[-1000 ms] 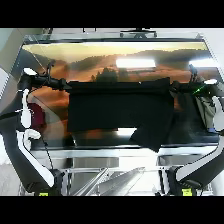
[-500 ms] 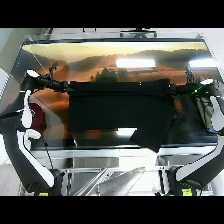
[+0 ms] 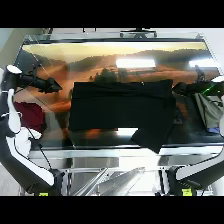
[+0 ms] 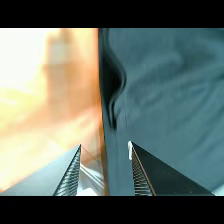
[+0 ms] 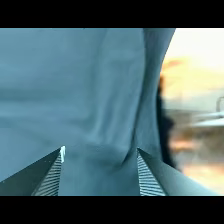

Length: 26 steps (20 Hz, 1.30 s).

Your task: Fold the shirts.

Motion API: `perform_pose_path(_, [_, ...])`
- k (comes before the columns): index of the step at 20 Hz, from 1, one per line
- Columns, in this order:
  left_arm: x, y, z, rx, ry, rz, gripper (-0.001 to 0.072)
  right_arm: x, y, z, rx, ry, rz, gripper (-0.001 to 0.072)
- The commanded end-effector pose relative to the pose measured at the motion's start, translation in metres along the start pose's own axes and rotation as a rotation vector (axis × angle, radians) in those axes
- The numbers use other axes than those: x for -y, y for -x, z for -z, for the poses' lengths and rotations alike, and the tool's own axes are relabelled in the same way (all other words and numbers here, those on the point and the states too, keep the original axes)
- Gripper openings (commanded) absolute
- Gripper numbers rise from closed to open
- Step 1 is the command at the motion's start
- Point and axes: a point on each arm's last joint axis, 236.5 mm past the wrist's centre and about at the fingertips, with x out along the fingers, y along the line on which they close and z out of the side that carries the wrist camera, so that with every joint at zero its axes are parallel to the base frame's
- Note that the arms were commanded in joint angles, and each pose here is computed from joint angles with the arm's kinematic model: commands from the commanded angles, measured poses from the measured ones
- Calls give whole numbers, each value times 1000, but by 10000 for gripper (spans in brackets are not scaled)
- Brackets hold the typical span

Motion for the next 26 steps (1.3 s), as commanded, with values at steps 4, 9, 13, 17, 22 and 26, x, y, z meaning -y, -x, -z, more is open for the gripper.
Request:
perform_pose_path(4, [3, -5, 111, -163, 130, 11, 322, -19, 83, 46, -56, -99, -35, 519])
perform_pose_path(9, [-2, -59, 192, -230, 174, 15, 321, -16, 114, 98, -27, -228, -22, 519])
perform_pose_path(13, [12, -87, 209, -293, 132, 14, 320, -11, 118, 142, -5, -366, -10, 519])
perform_pose_path(17, [40, -99, 219, -366, 54, 33, 317, -3, 94, 196, -23, -543, -9, 520])
perform_pose_path(22, [55, -88, 202, -358, 17, 64, 17, -16, 39, 260, -145, -644, -18, 519])
perform_pose_path(26, [63, -84, 183, -312, 1, 79, 17, -16, 15, 282, -175, -645, 18, 519])
